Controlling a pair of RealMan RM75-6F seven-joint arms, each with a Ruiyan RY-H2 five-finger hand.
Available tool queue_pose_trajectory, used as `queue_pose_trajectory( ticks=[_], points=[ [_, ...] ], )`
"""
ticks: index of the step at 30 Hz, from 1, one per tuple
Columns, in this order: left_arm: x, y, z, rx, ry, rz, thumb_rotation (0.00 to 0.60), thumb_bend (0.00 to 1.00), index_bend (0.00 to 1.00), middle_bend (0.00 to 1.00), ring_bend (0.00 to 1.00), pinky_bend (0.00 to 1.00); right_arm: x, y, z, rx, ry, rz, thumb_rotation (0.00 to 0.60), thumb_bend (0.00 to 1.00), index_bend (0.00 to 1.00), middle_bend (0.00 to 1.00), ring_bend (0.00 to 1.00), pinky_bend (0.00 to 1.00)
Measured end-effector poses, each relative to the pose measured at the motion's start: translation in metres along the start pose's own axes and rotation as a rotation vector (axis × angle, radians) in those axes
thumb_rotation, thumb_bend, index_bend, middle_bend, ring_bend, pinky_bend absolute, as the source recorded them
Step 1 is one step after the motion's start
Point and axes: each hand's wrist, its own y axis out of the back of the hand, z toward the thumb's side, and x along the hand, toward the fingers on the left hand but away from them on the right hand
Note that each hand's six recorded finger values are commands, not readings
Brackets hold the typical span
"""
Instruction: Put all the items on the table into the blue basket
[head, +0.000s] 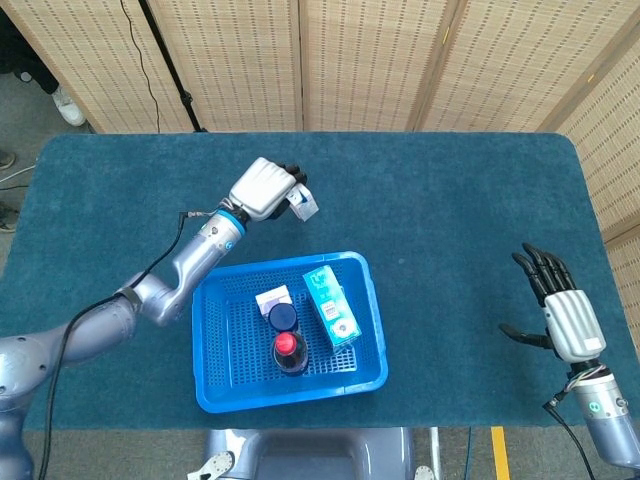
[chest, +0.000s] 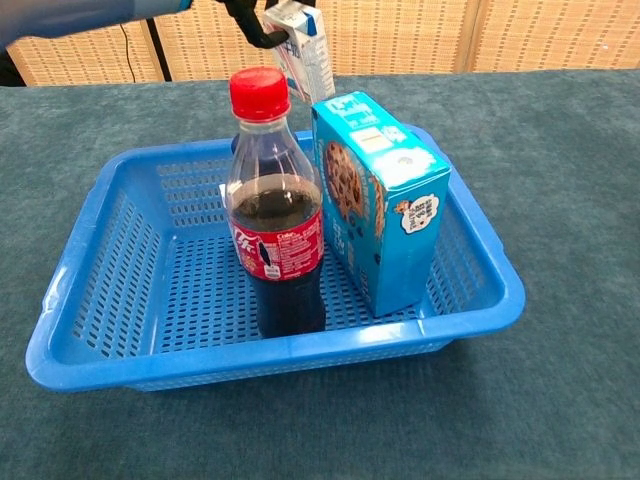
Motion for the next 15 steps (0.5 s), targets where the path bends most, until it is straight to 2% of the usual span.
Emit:
queue_pose_trajectory(
  ticks=[10,15],
  points=[
    [-0.107,0.055,-0.030,-0.041,-0.072,0.104,0.600,0.58,0.67,0.53,0.47,0.53,-0.001,-0.005,0.003,0.021,0.006,0.010,0.600,0.00,0.04,0.00,0.00,0.05],
    [-0.153,0.059,-0.033,-0.044,-0.108,0.104,0.600,0.58,0.67,0.53,0.47,0.53,-0.002,-0.008,0.003,0.033,0.001,0.011,0.600,0.00,0.04,0.00,0.00,0.05]
  ],
)
